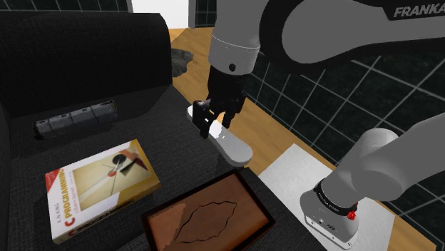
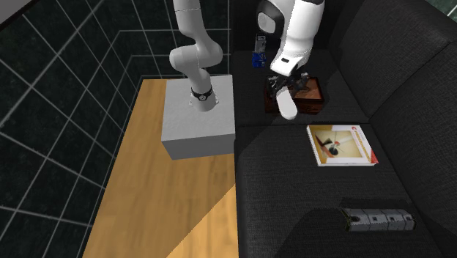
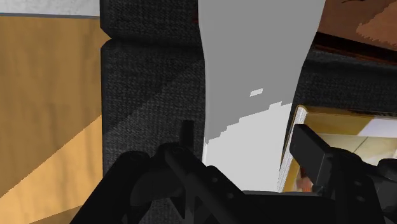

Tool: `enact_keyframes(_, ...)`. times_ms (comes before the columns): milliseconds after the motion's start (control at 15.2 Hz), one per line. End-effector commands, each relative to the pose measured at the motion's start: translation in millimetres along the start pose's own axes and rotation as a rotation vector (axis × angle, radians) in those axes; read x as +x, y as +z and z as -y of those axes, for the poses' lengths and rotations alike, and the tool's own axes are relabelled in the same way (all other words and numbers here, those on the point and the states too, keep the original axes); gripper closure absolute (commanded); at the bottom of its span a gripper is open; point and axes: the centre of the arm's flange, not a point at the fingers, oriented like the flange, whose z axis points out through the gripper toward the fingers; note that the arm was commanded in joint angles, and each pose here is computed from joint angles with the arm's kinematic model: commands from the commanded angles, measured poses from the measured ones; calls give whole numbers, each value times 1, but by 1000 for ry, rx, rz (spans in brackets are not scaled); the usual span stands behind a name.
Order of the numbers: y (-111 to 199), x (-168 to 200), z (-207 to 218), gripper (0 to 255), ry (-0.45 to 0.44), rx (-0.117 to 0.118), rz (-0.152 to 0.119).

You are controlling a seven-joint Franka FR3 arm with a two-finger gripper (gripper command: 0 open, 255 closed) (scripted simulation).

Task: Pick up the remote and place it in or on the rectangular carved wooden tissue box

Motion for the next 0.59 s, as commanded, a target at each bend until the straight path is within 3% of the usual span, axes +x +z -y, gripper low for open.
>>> enact_keyframes(0,1,-19,16,255,1,0,0)
enact_keyframes(528,4,-99,84,255,1,0,0)
